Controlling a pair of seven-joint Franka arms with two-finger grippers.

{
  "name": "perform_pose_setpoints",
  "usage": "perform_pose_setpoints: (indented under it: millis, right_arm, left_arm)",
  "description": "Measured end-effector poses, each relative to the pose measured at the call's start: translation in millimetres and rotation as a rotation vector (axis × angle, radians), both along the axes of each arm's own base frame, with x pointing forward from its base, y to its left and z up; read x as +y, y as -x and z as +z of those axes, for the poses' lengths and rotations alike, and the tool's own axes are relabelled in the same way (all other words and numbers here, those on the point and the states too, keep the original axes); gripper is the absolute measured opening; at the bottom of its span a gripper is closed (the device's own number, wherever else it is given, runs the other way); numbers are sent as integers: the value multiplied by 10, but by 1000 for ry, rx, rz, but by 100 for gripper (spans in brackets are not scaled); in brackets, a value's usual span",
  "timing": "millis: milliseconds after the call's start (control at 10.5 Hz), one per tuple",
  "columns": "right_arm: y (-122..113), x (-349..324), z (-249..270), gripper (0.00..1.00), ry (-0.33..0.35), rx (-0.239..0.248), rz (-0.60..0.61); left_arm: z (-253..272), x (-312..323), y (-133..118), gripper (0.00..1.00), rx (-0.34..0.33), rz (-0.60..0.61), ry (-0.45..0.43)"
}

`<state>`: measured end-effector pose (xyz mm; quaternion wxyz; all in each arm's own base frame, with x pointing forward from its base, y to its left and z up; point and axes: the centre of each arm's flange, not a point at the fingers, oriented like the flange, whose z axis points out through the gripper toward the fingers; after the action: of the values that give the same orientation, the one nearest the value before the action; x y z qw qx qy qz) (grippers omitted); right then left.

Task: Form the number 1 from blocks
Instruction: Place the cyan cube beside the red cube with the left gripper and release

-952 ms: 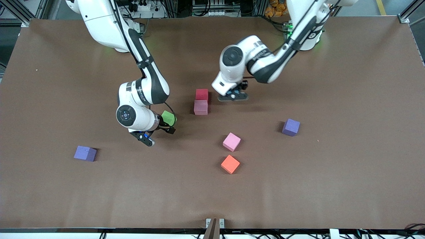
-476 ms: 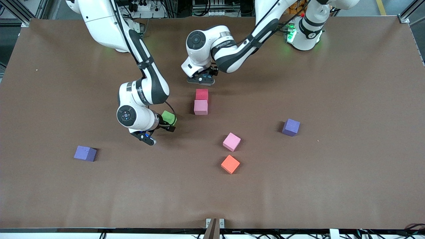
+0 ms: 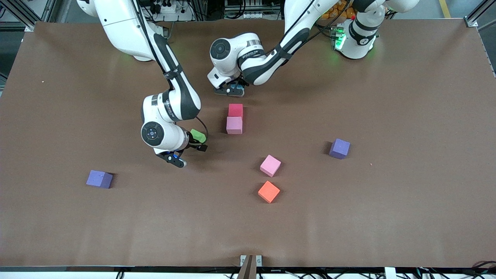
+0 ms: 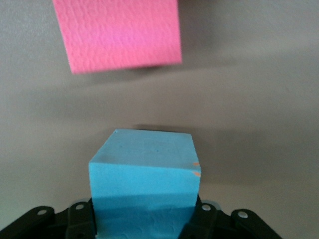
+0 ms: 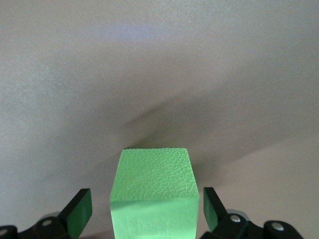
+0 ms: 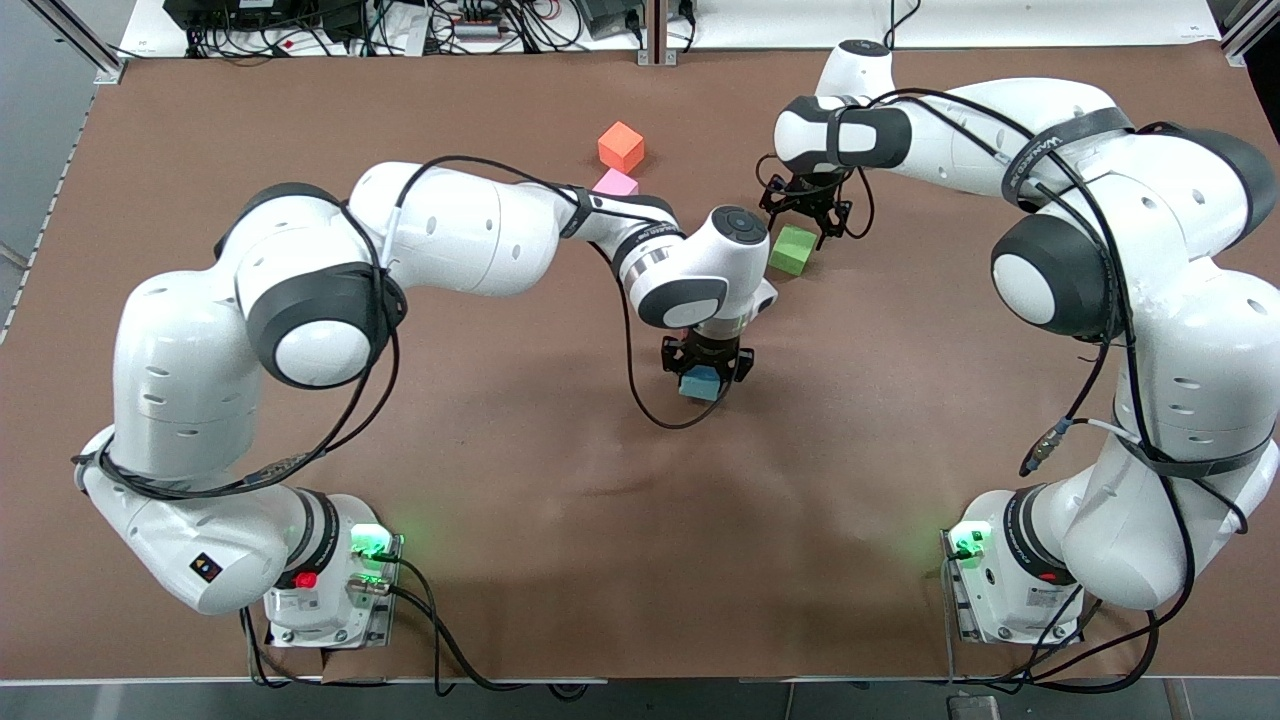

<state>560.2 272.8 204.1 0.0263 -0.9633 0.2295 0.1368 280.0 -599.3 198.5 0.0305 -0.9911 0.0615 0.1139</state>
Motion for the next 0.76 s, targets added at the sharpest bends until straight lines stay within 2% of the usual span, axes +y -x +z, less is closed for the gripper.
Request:
perform_pose_setpoints:
  millis: [190,286,381,762]
  right_arm:
    - [9,-9,-42,90,1,2,8]
    - [12,-9,-54,75,-2,2,14]
    - [12,-9,-55,65,-5,2,20]
    - [10,-8,-53,61,-21,2,24]
  left_arm:
    - [-90,43,-157,62,-7,38,-11]
    - [-95,46,-198,62,-10,45,-10]
    - [-85,39,-209,62,-12,46,-8]
    - [-70,15,-228,62,-19,50,10]
